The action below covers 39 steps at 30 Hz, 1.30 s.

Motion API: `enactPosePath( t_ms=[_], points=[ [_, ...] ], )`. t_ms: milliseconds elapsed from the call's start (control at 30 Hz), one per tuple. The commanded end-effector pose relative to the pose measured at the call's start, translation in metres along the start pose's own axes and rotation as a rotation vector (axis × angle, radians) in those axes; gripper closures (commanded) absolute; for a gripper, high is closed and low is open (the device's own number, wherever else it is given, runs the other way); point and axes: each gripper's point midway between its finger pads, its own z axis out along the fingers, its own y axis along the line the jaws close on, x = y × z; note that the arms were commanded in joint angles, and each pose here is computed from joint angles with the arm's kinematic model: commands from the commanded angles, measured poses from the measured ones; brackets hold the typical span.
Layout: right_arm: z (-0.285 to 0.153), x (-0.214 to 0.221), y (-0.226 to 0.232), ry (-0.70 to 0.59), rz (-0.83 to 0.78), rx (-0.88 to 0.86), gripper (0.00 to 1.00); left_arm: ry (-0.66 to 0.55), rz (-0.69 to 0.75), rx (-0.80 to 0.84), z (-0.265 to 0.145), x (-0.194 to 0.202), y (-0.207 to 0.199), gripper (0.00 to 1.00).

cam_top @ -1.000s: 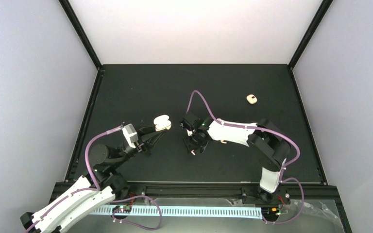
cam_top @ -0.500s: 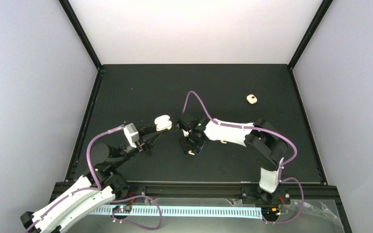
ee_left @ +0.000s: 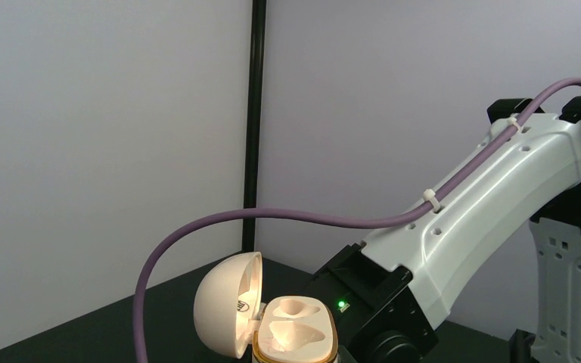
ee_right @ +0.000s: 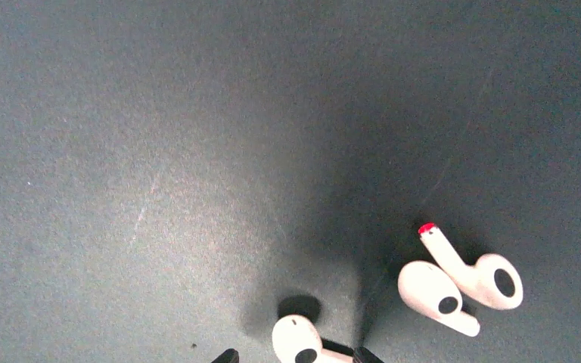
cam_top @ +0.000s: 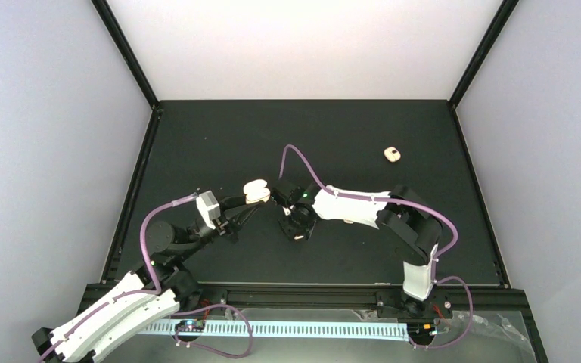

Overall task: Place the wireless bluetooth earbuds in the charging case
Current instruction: Pick up the earbud from the center of the board.

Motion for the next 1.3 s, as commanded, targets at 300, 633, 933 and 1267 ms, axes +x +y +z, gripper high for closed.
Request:
enactPosePath(
  t_ms=[300,633,933,1267],
  points=[
    [-0.001,0.014,0.019,0.037,-0.038,-0.082,0.59,0.005,-0.017,-0.005,0.0,-0.001,0.001,0.99],
    [-0.005,0.024,0.034,0.064,0.003,-0.159,0.58,0.01,-0.023,0.005,0.002,0.001,0.0,0.98],
    [-0.013,0.013,0.046,0.038,0.032,-0.21,0.58,0.019,-0.028,0.008,0.003,0.003,0.0,0.99],
    [0.0,0.013,0.012,0.042,-0.025,-0.009,0.58,0.035,-0.031,0.006,0.005,0.008,0.0,0.98]
  ],
)
